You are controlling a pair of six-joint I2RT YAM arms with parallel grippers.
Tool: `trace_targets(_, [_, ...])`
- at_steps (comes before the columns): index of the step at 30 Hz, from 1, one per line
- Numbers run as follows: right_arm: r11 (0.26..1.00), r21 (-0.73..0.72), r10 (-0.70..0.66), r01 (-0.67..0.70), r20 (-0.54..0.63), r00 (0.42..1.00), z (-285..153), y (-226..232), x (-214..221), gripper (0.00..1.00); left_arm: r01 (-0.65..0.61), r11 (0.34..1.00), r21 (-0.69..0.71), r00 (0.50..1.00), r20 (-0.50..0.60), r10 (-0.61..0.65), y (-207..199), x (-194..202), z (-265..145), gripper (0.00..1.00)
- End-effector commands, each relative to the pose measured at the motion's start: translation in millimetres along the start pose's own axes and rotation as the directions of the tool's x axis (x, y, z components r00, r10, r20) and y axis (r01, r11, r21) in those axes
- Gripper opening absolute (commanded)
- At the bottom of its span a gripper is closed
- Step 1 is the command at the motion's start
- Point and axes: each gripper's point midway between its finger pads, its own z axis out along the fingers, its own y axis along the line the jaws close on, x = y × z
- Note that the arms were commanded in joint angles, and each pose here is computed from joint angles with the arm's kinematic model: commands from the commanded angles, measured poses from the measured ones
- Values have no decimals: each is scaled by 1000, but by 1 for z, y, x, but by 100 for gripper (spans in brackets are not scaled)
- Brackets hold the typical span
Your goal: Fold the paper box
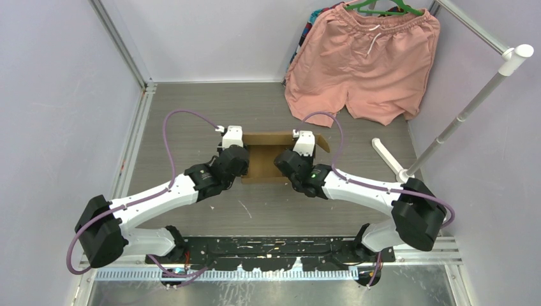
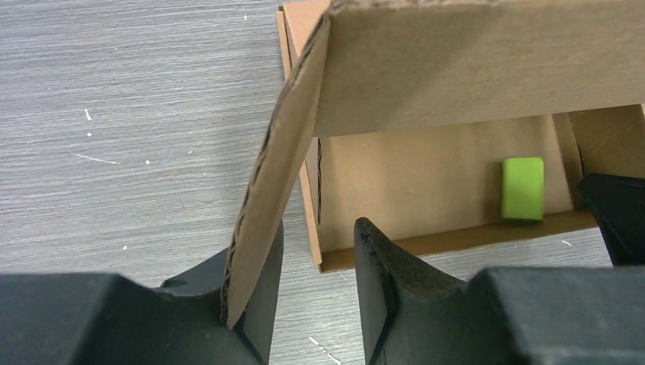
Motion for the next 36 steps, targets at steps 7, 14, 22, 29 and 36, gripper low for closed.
trace_targets(7, [995,-64,87,-80,107,991,-31,13,-50,54,48,999,22,997,52,-49,-9,-22,-1,41])
trace_targets(14, [980,-169,130,-105,146,981,-82,13,-89,54,53,998,22,997,46,-54,-7,-18,-2,41])
trace_targets(22, [955,-279,146,-104,134,980,-120,33,-136,57,62,998,29,997,35,-63,-5,-13,-4,40])
trace_targets(29, [960,-260,136,-103,114,984,-101,42,-171,61,68,997,37,997,31,-70,-2,-9,-9,40])
trace_targets(36, [949,-267,178,-166,21,984,-55,37,-199,61,77,995,59,996,37,-79,1,-7,-15,40])
